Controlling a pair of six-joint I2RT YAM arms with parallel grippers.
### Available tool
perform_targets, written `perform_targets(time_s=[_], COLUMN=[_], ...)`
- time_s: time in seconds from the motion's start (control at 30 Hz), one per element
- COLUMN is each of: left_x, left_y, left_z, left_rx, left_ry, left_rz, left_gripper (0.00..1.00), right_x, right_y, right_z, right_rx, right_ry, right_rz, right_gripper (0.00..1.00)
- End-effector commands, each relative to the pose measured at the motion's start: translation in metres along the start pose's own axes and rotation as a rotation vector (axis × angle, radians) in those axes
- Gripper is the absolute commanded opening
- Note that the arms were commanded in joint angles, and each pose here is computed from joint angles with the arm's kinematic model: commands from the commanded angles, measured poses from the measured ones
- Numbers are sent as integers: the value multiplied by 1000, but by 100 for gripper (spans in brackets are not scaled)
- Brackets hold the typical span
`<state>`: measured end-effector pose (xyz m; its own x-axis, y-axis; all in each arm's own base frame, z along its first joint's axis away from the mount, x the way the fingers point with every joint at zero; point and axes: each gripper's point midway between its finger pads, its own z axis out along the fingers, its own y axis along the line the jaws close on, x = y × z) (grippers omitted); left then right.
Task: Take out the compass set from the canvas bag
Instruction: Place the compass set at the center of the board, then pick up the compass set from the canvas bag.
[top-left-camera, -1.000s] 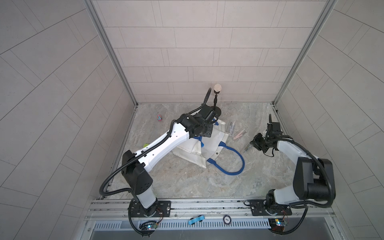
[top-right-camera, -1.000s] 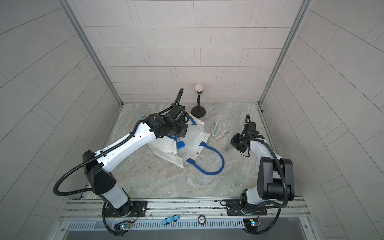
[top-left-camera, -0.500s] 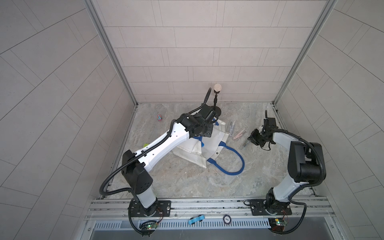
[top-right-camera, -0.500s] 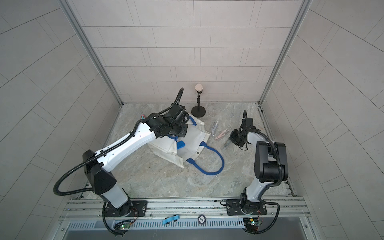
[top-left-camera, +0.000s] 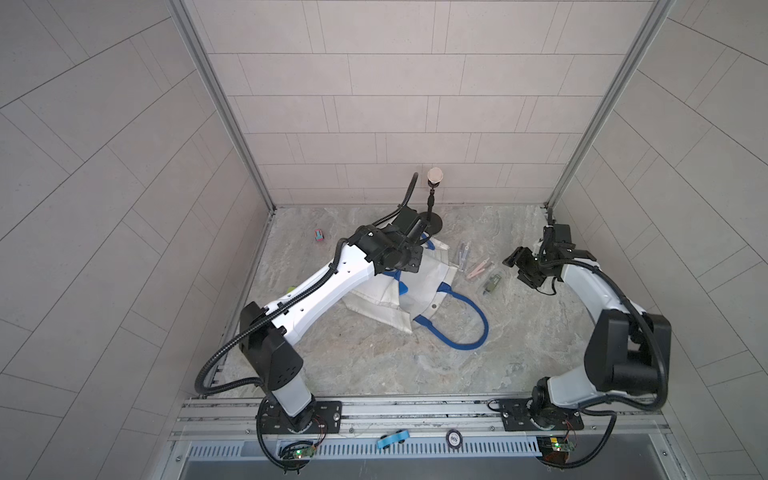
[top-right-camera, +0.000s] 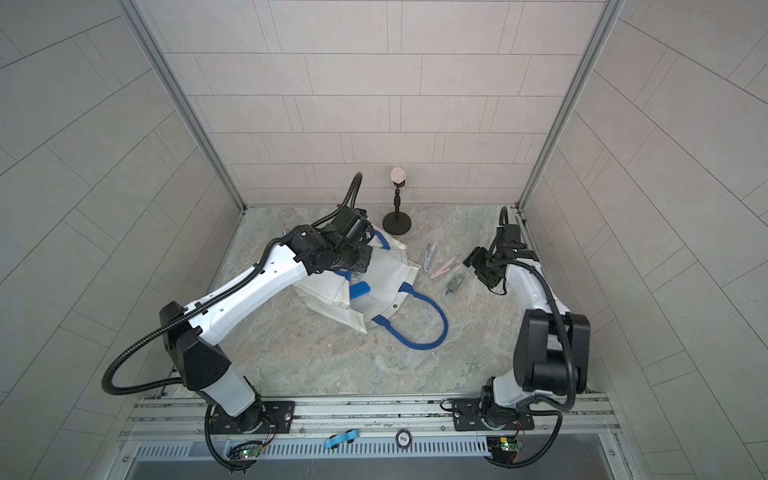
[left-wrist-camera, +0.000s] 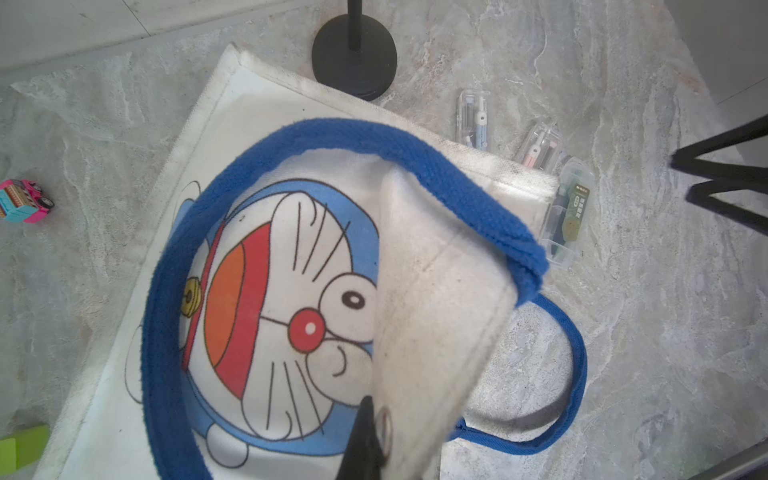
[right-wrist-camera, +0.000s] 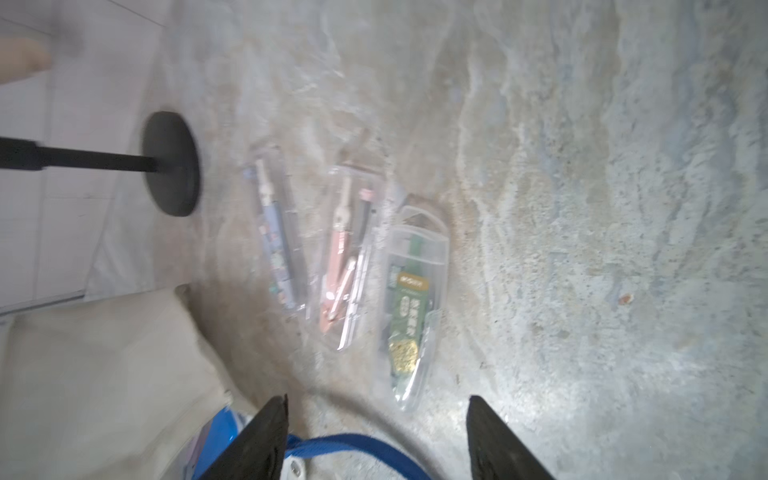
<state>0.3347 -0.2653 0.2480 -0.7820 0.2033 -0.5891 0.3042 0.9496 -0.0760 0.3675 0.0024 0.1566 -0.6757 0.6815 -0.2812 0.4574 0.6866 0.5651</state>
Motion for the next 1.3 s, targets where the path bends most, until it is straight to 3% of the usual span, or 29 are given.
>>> perform_targets(time_s=[0.0,0.1,0.23,0.47,0.53,1.03,1.27], left_x=[-13,-13,-13,-12,-11,-10,-11], left_y=[11,13,11,12,11,10,9], left_z=[-23,-22,-18,-20,-20,-22,-23], left_rx=[-5,-5,0,-4,3,23,28], left_ry=[-59,-60,-49,-47,-46,-66,-72], left_rz=[-13,-17,-17,-17,-20,-62,-60], left_gripper=[0,0,0,0,0,0,0], right_x=[44,96,160,230,239,256,264], right_y=[39,81,118,155,162,175,170], right_z=[-25,-38,-37,-3,12,113,136], right_rx=[-90,-207,-350,-384,-354,-230,-216], right_ry=[49,75,123,207,227,199,202], right_rz=[-10,-15,80,136,135,297,307], right_gripper=[65,62,60,58,53,56,50])
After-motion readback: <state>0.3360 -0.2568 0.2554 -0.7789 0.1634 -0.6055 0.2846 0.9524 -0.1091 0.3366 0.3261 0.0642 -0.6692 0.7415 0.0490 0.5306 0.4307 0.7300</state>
